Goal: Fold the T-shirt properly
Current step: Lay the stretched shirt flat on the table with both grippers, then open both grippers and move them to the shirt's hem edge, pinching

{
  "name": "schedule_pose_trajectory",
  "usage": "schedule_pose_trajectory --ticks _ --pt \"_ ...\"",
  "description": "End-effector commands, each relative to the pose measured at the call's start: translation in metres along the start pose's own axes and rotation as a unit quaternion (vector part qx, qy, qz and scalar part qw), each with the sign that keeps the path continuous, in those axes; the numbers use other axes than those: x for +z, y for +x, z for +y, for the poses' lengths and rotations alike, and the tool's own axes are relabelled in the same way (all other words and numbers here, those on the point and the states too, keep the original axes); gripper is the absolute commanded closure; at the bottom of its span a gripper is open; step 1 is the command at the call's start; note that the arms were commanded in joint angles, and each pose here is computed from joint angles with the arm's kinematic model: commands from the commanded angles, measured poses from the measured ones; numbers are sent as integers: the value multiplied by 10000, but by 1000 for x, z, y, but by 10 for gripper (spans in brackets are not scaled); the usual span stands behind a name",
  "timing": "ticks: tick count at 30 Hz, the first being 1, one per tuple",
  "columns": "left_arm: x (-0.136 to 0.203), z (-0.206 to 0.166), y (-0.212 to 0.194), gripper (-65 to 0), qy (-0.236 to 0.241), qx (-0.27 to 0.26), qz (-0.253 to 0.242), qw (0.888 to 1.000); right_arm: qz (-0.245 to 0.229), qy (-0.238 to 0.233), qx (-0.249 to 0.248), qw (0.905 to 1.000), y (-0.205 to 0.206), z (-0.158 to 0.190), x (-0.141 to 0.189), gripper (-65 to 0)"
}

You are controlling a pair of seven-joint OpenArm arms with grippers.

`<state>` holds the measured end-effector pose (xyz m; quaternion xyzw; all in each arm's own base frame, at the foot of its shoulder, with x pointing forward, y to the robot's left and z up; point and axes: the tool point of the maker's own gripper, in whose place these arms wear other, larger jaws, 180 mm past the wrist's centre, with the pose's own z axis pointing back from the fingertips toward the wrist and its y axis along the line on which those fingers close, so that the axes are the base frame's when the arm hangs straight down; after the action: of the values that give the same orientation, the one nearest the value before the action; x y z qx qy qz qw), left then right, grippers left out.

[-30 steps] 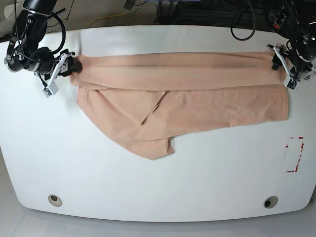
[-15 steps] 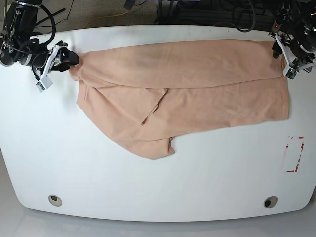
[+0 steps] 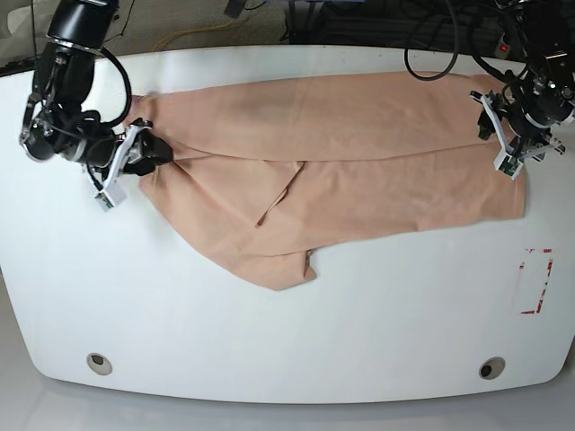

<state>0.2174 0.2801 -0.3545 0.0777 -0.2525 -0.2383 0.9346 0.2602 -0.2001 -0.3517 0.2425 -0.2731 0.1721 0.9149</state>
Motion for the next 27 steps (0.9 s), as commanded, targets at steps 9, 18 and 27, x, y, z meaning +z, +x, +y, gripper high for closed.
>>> schedule_pose_trajectory --ticks 9,18,27 --pt "6 -7 -55 -300 70 -264 828 9962 530 -210 -200 9982 -46 0 -4 -285" --pt "-10 -7 -98 -300 -179 -20 1377 9903 1211 -351 -309 9915 -97 -7 17 -285" --pt "-6 -5 -75 -300 -106 -133 887 9959 1318 -558 -61 9897 -94 -18 34 -285"
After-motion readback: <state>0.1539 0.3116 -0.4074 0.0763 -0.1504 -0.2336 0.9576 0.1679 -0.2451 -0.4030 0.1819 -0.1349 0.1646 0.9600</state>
